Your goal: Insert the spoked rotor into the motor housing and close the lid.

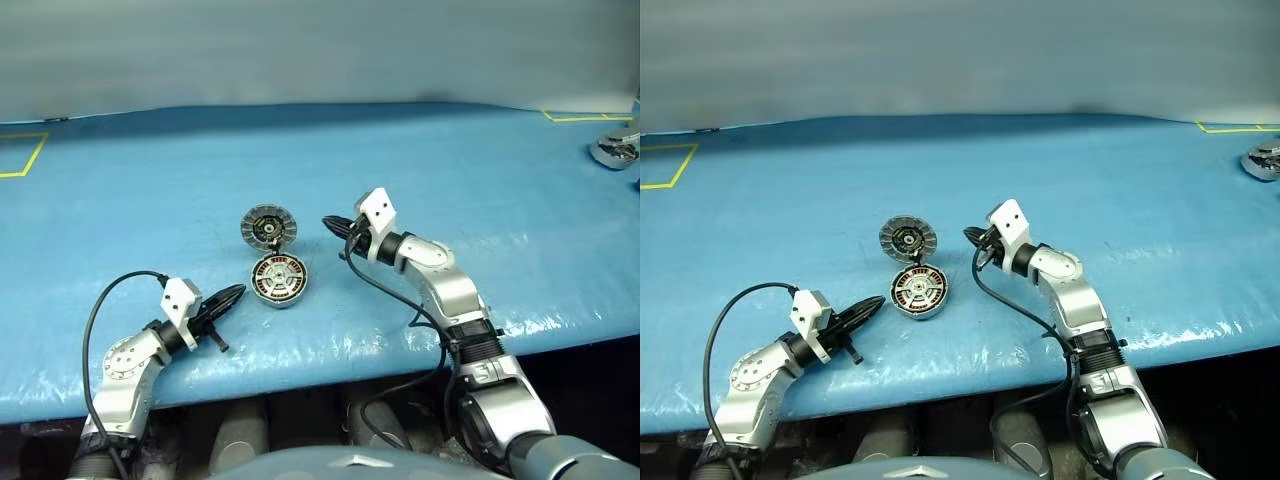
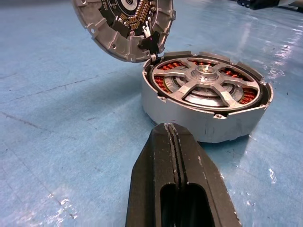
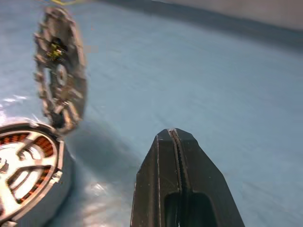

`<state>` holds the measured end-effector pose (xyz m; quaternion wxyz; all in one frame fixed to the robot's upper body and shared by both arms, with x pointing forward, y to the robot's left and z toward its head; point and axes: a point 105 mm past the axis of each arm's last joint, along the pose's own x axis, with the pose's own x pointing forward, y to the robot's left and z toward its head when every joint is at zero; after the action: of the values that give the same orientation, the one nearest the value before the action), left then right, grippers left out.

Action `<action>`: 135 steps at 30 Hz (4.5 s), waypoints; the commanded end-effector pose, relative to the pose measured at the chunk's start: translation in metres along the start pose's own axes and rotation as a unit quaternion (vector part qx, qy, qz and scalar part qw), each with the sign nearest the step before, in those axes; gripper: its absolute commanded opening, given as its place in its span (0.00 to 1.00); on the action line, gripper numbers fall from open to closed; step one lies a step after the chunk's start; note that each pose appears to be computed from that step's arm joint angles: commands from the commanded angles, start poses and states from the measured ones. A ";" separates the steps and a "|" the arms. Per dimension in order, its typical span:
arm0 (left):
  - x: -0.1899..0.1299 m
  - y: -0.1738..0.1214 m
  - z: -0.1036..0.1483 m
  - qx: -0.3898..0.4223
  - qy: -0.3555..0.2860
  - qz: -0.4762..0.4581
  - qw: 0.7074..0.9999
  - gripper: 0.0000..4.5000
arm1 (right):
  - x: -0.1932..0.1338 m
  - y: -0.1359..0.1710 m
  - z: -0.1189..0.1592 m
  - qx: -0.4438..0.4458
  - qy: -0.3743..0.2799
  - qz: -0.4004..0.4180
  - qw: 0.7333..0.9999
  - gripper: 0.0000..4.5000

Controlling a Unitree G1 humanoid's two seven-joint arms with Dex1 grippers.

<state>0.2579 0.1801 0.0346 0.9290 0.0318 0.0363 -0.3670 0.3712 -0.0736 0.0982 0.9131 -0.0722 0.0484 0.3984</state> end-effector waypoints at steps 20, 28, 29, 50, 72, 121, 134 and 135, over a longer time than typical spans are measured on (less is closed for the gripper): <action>-0.015 0.002 0.009 0.014 -0.029 0.044 0.998 0.00 | 0.062 0.093 0.057 0.019 -0.036 0.367 0.930 0.01; -0.020 0.007 0.008 0.014 -0.026 0.057 0.998 0.00 | 0.022 0.103 0.005 -0.043 0.046 0.404 0.913 0.01; -0.020 0.009 0.008 0.014 -0.026 0.058 0.998 0.00 | 0.019 0.104 -0.002 -0.050 0.055 0.399 0.914 0.01; -0.001 0.001 0.010 0.014 -0.027 0.015 0.999 0.00 | 0.012 0.099 0.036 -0.020 -0.105 0.200 0.974 0.42; -0.001 0.002 0.010 0.016 -0.029 0.026 0.999 0.00 | 0.027 0.119 -0.010 -0.026 -0.027 0.185 0.982 0.93; -0.003 0.002 0.007 0.010 -0.027 0.034 0.999 0.00 | 0.012 0.112 -0.006 -0.089 0.007 0.260 0.962 0.67; -0.003 0.003 0.008 0.011 -0.028 0.038 0.999 0.00 | 0.017 0.106 -0.030 -0.095 0.048 0.241 0.965 0.67; -0.003 0.003 0.007 0.010 -0.028 0.038 0.999 0.00 | 0.017 0.105 -0.031 -0.095 0.049 0.241 0.965 0.67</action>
<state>0.2560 0.1826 0.0323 0.9418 0.0251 0.0263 -0.3341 0.3013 0.0084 0.0673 0.7742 -0.1438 0.0485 0.6145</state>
